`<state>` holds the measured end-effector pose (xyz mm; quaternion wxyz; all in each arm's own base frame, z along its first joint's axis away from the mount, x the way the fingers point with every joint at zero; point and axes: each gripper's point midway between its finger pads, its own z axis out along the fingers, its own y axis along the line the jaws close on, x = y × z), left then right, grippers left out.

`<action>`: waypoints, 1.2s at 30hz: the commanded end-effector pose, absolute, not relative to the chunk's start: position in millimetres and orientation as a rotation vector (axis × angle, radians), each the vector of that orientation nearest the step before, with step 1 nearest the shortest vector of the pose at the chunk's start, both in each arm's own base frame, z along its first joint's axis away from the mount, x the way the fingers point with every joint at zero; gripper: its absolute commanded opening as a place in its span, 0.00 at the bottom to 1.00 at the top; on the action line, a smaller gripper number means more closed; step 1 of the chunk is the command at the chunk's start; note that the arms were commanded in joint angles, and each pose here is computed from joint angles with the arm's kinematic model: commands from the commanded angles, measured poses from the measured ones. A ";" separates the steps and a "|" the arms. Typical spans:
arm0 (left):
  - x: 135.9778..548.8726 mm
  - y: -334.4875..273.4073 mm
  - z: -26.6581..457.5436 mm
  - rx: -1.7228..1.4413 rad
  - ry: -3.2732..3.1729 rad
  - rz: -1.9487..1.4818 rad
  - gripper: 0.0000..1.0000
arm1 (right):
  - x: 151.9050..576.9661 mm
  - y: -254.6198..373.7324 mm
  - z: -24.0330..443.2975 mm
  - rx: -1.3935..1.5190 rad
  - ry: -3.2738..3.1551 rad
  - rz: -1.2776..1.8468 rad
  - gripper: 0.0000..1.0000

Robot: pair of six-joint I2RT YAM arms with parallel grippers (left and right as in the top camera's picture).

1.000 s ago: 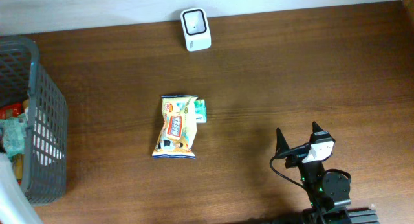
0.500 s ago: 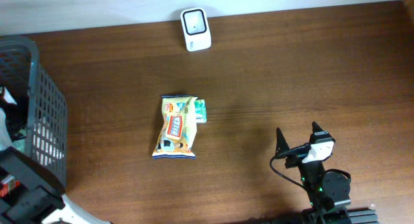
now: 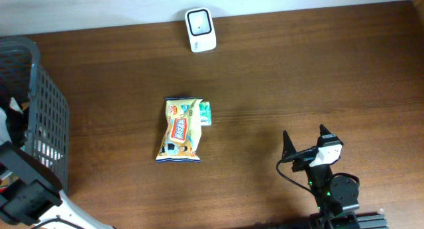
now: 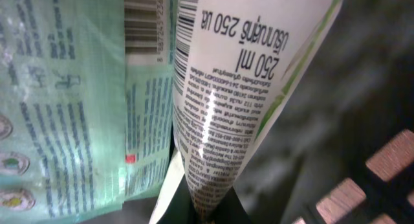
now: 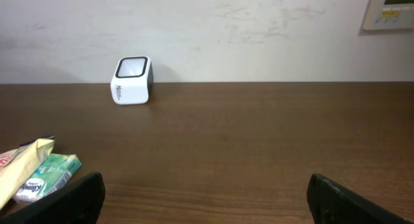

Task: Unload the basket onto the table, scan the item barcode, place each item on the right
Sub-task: 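Lift the white tube from the basket and set it beside the bag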

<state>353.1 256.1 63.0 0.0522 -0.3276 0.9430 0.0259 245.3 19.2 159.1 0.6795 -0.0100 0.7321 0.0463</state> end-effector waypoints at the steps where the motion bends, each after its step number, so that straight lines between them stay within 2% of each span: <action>1: 384.2 259.9 149.6 -0.933 2.668 0.031 0.00 | 245.6 16.2 157.1 -0.008 1.644 0.095 0.98; 5: 391.1 240.5 303.9 -0.814 2.318 0.020 0.00 | 245.6 16.2 157.1 -0.008 1.644 0.095 0.98; 8: 367.3 178.6 419.4 -0.632 2.064 0.033 0.00 | 245.6 16.2 157.0 -0.008 1.645 0.095 0.98; 9: 361.6 150.5 440.1 -0.555 2.029 0.013 0.00 | 245.6 16.2 157.0 -0.008 1.645 0.095 0.98; 11: 364.5 104.2 442.9 -0.440 2.064 -0.056 0.00 | 245.6 16.2 157.0 -0.008 1.645 0.095 0.99; 14: 381.6 27.2 376.0 -0.273 2.321 -0.171 0.00 | 245.6 16.2 157.1 -0.008 1.644 0.095 0.98; 17: 394.8 -34.4 263.9 -0.134 2.620 -0.241 0.00 | 245.6 16.2 157.0 -0.008 1.645 0.095 0.98; 19: 388.0 -59.8 181.6 -0.143 2.812 -0.259 0.00 | 245.6 16.2 157.1 -0.008 1.644 0.095 0.98; 22: 361.9 -79.9 88.8 -0.097 3.028 -0.245 0.00 | 245.6 16.2 157.1 -0.008 1.644 0.095 0.98; 24: 352.3 -91.8 56.3 -0.100 3.077 -0.245 0.00 | 245.6 16.2 157.1 -0.008 1.644 0.095 0.98; 27: 342.4 -117.0 35.1 -0.065 3.104 -0.264 0.03 | 245.6 16.2 157.0 -0.008 1.645 0.095 0.98; 28: 341.1 -126.3 34.8 -0.027 3.098 -0.276 0.28 | 245.6 16.2 157.0 -0.008 1.645 0.095 0.98; 29: 341.5 -133.1 35.1 0.001 3.089 -0.281 0.59 | 245.6 16.2 157.1 -0.008 1.644 0.095 0.98; 30: 342.7 -139.2 37.9 0.025 3.080 -0.287 0.95 | 245.6 16.2 157.0 -0.008 1.645 0.095 0.98; 31: 349.2 -141.3 48.5 0.028 3.065 -0.290 0.99 | 245.6 16.2 157.0 -0.008 1.645 0.095 0.98; 33: 371.9 -135.0 89.5 0.002 3.002 -0.282 0.99 | 245.6 16.2 157.1 -0.008 1.644 0.095 0.98; 36: 414.7 -97.1 201.3 -0.043 2.779 -0.186 0.99 | 245.6 16.2 157.1 -0.008 1.644 0.095 0.98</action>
